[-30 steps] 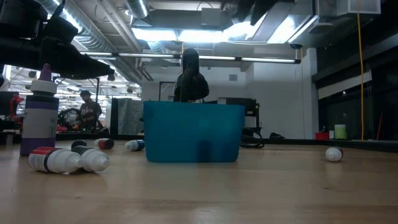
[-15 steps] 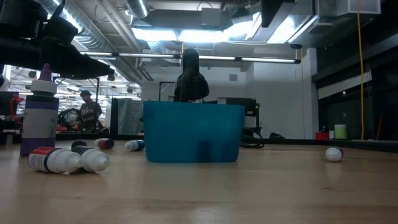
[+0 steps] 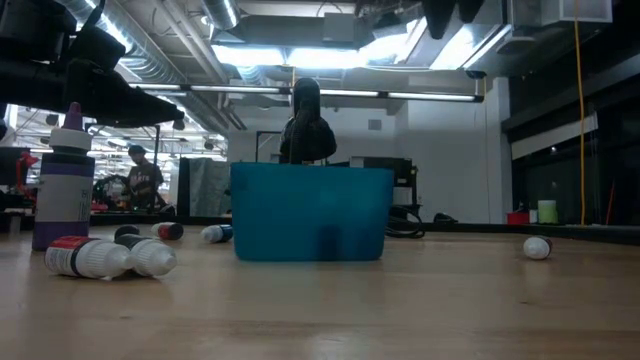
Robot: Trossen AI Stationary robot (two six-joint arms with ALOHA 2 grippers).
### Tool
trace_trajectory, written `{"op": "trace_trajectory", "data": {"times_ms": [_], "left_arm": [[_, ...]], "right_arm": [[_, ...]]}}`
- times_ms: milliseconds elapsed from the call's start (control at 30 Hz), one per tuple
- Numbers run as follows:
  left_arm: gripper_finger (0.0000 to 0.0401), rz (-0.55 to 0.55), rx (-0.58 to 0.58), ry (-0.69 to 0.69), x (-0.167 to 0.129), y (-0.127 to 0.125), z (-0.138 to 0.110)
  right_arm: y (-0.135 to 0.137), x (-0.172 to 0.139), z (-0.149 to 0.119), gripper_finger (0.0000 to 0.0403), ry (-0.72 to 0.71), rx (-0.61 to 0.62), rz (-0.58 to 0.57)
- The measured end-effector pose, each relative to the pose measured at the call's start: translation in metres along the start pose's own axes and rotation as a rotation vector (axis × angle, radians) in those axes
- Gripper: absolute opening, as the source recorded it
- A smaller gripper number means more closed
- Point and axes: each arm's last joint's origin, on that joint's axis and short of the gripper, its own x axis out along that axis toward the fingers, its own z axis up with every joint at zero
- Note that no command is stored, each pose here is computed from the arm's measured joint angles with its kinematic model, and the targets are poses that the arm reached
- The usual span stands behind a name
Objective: Pick & Place food coloring
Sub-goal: Put the pink small food coloring bottle into the bin
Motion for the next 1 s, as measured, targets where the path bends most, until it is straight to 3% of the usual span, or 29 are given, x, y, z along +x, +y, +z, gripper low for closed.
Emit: {"op": "trace_trajectory", "data": {"times_ms": [367,633,1000], "left_arm": [[0.0269,0.0,0.0,0.0,0.0,0.0,0.0],[0.0269,0.0,0.0,0.0,0.0,0.0,0.0],[0.0269,0.0,0.0,0.0,0.0,0.0,0.0]], "right_arm": [[0.02,0.025,0.013,0.0161,0.07,-0.128,0.009],[0.031,0.07,0.0,0.0161,0.242,-0.201,0.018],[0.046,0.123,-0.009,0.0161,0.273,-0.271,-0.055]]}}
